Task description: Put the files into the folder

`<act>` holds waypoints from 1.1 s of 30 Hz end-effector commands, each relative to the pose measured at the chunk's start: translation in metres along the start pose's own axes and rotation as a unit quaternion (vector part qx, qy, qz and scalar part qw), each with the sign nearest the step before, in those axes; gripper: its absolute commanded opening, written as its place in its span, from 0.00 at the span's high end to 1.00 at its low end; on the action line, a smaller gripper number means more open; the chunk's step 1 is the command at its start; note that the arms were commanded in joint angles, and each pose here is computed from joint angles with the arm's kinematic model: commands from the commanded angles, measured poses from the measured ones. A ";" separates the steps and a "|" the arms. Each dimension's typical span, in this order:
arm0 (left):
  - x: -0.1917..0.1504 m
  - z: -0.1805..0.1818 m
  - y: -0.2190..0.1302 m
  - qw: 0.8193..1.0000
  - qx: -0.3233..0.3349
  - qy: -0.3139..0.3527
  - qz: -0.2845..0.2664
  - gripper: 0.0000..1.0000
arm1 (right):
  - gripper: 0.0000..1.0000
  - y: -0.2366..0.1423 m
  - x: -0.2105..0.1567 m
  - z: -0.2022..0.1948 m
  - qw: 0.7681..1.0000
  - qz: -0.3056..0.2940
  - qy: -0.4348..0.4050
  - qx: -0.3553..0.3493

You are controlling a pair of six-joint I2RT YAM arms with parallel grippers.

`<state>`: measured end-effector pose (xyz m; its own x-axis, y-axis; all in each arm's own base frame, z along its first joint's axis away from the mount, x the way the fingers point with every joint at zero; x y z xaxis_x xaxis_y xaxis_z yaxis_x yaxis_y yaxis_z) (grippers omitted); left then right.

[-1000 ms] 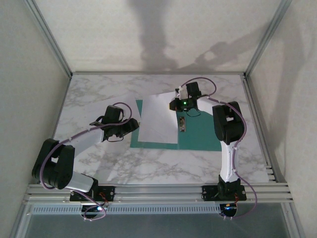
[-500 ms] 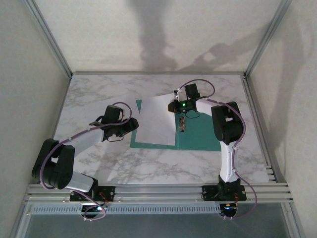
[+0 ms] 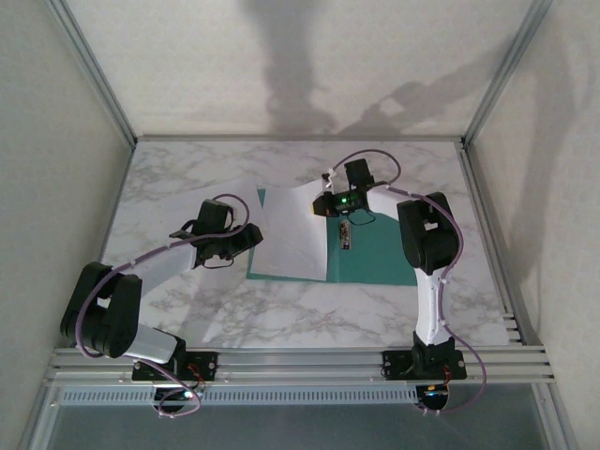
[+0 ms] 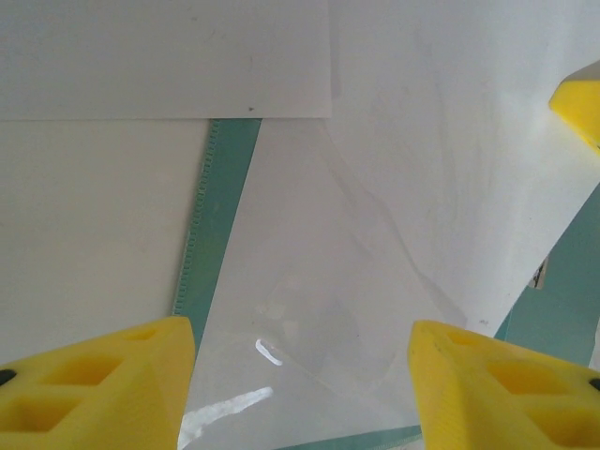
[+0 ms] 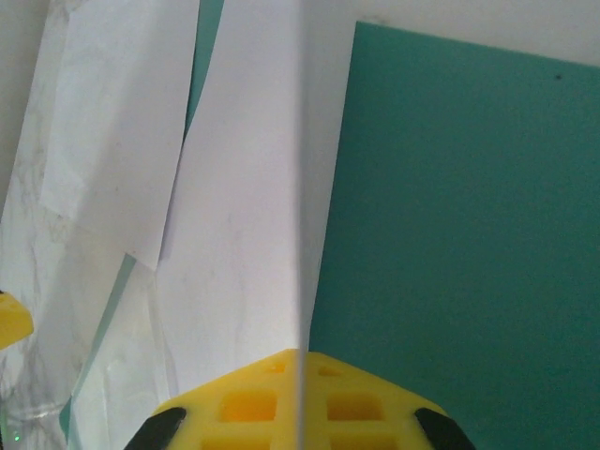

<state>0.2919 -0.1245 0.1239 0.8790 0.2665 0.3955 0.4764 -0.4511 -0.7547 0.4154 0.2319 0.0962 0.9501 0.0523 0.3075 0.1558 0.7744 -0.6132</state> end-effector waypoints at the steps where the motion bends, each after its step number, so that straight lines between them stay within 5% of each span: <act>1: 0.000 0.001 -0.005 1.000 -0.004 0.004 -0.004 0.38 | 1.00 -0.008 0.005 0.015 0.999 0.014 -0.034 0.004; 33: -0.002 0.002 -0.006 1.000 -0.003 0.003 -0.005 0.38 | 0.99 0.006 0.008 0.012 0.998 0.028 -0.033 0.037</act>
<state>0.2904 -0.1240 0.1259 0.8762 0.2674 0.4009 0.4815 -0.4527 -0.7504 0.4179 0.2358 0.1045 0.9373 0.1301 0.3234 0.0963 0.7951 -0.5988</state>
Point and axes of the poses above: each hand's point on the last joint's axis, 136 mm out from that joint toward the fingers, its own y axis out along the fingers, its own z axis along the line the jaws close on, x = y × z, the point moved 7 cm from there along -y, back along the fingers, and after that the axes turned 12 degrees about y, right-handed, at the moved point
